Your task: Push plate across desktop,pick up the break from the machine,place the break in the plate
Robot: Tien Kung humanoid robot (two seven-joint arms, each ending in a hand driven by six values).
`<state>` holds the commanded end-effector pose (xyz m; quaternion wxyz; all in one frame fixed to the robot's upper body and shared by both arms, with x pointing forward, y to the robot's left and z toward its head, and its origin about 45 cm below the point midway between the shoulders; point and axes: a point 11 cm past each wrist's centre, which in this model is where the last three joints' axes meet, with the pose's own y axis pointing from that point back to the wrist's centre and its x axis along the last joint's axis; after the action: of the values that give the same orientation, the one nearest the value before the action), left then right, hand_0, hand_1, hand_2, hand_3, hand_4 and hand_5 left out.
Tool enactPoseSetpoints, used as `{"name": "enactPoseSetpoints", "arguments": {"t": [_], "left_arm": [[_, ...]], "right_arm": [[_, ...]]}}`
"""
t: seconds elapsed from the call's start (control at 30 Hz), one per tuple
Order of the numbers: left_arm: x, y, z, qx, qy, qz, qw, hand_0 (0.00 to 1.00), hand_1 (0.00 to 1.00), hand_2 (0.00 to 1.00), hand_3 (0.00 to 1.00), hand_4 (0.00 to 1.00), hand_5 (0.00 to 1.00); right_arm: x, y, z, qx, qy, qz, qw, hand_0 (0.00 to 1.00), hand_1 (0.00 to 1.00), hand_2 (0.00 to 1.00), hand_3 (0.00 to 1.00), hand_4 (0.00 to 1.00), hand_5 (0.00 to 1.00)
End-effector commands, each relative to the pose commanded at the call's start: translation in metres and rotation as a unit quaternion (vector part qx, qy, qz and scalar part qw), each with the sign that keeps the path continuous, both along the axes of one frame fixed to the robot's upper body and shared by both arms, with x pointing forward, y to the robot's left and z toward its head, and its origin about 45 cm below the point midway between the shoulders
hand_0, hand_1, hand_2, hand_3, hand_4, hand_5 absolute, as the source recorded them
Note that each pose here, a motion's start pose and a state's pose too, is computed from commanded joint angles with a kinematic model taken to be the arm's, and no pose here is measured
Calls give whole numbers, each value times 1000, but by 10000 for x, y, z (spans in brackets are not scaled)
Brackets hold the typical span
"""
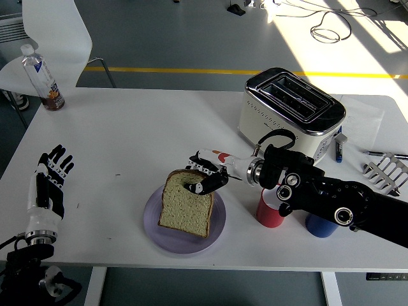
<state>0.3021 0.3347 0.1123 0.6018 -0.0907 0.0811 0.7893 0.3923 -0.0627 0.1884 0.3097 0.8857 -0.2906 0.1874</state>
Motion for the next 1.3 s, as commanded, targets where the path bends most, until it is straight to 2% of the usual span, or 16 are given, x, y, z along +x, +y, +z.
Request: {"name": "enactPoseSetpoints", "arguments": {"t": [0.07, 0.1, 0.23, 0.47, 0.5, 0.67, 0.7, 0.87, 0.9, 1.07, 1.1, 1.27, 1.3], "left_arm": [[-3, -2, -4, 0, 1, 0, 1000, 822, 836, 898, 804, 518, 998], [-4, -2, -6, 0, 1, 0, 1000, 824, 836, 900, 804, 512, 998], [-7, -9, -12, 0, 2, -1, 1000, 824, 836, 900, 804, 512, 998], [-6, 7, 1, 0, -1, 3, 1000, 824, 832, 901, 797, 497, 998], [-3, 10, 4, 0, -2, 3, 1000, 823, 826, 902, 791, 490, 998], [4, 19, 15, 1, -4, 5, 1000, 823, 826, 902, 791, 490, 998], [4, 21, 16, 1, -4, 5, 1000, 820, 820, 902, 783, 489, 998], [6, 29, 23, 1, -5, 7, 1000, 820, 820, 902, 783, 489, 998], [9, 29, 26, 1, -6, 7, 1000, 818, 817, 897, 774, 491, 998], [10, 34, 30, 2, -7, 9, 1000, 818, 817, 897, 774, 491, 998], [10, 34, 30, 2, -7, 9, 1000, 813, 811, 893, 767, 484, 998], [11, 36, 34, 2, -7, 10, 1000, 813, 811, 893, 767, 484, 998], [10, 36, 34, 2, -7, 11, 1000, 810, 807, 888, 763, 488, 998]], "right_arm": [[-1, -12, -49, 1, 6, -3, 1000, 282, 311, 381, 433, 361, 113], [-1, -16, -64, 2, 7, -5, 1000, 327, 337, 398, 447, 364, 105], [17, -46, -138, 2, 12, -15, 1000, 327, 337, 398, 447, 364, 105], [42, -79, -201, -13, 1, -21, 1000, 344, 360, 411, 461, 363, 106], [47, -82, -208, -14, 0, -23, 1000, 417, 446, 476, 506, 368, 115], [47, -87, -242, -18, -3, -25, 1000, 417, 446, 476, 506, 368, 115], [45, -86, -247, -19, -3, -23, 1000, 511, 544, 542, 556, 410, 117], [34, -89, -290, -45, -12, 3, 999, 511, 544, 542, 556, 410, 117], [39, -91, -290, -47, -19, 7, 999, 736, 737, 843, 796, 627, 100], [80, -97, -261, -41, -50, 4, 998, 736, 737, 843, 796, 627, 100], [84, -98, -258, -40, -53, 4, 998, 815, 812, 949, 896, 664, 108], [108, -85, -202, -31, -81, 4, 996, 815, 812, 949, 896, 664, 108], [112, -84, -192, -29, -86, 4, 996, 855, 850, 980, 939, 693, 121]]}}
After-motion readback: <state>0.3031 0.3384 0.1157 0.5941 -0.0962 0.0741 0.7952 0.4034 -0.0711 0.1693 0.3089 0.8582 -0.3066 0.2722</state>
